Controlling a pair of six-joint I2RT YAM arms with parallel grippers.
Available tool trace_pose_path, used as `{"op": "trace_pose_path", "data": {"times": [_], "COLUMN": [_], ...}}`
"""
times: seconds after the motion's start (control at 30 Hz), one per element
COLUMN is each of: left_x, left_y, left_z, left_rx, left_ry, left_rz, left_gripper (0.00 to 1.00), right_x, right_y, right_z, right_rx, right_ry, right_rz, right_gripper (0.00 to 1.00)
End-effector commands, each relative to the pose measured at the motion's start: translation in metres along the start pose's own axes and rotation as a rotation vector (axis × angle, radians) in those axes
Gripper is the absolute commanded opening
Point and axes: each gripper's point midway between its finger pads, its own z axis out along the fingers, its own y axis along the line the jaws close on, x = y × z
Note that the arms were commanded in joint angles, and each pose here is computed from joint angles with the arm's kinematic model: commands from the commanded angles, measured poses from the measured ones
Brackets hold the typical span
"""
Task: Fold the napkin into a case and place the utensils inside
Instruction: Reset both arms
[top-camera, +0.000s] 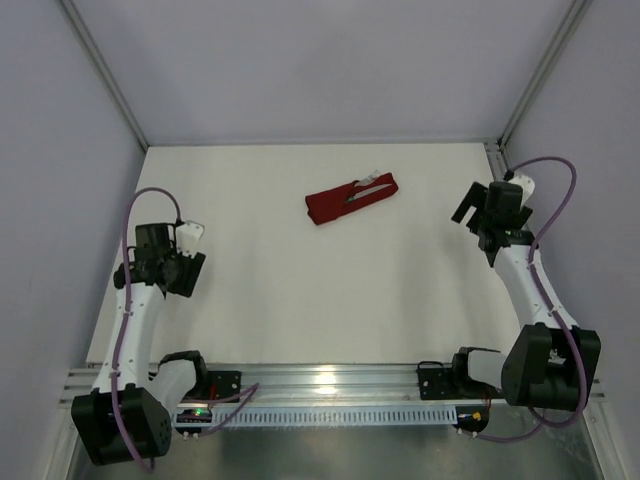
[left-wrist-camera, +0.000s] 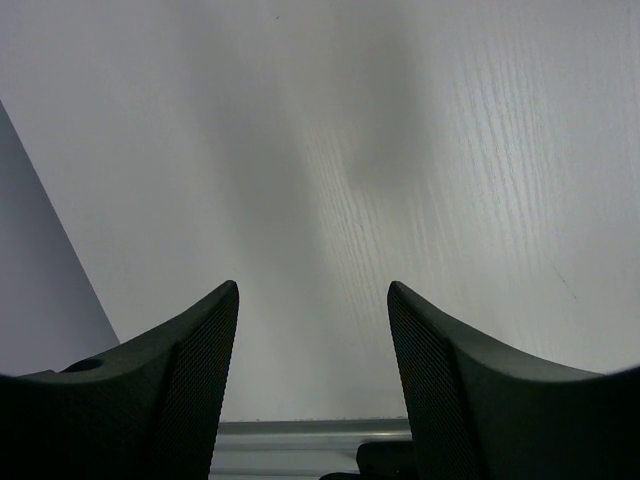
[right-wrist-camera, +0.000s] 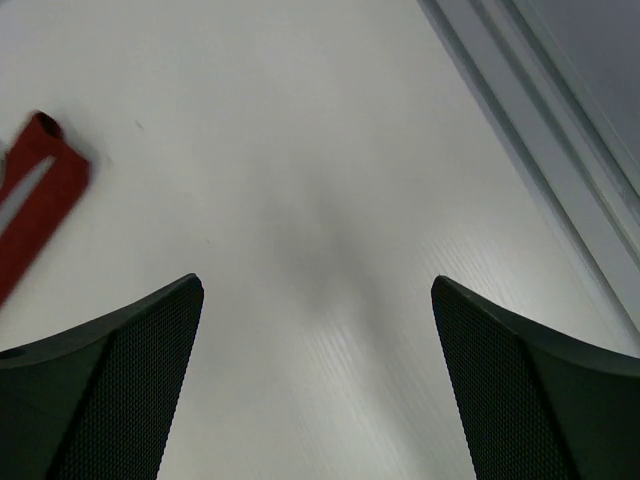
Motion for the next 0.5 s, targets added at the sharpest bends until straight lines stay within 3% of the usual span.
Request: {"op": "trace_pose_path", "data": {"times": [0.0, 0.13, 0.47], "left_x": [-0.002, 0.001, 0.005], "left_y": [0.003, 0.000, -0.013], "left_z": [0.005, 0.009, 0.016], "left_rx": [-0.033, -0.032, 0.016], "left_ry": [-0.035, -0.044, -0.062], "left_rz": [-0.049, -0.060, -0.087], "left_gripper": [0.64, 0.63, 0.64], "right_x": [0.039, 0.068, 0.070], "right_y": [-0.038, -0.058, -0.061], "right_z": [-0.005, -0.016, -0.032], "right_rx": [0.169, 0.230, 0.179], "right_ry": [0.003, 0.018, -0.045], "right_rz": [0.072, 0.088, 0.027], "right_gripper": [0.99, 0.99, 0.99]}}
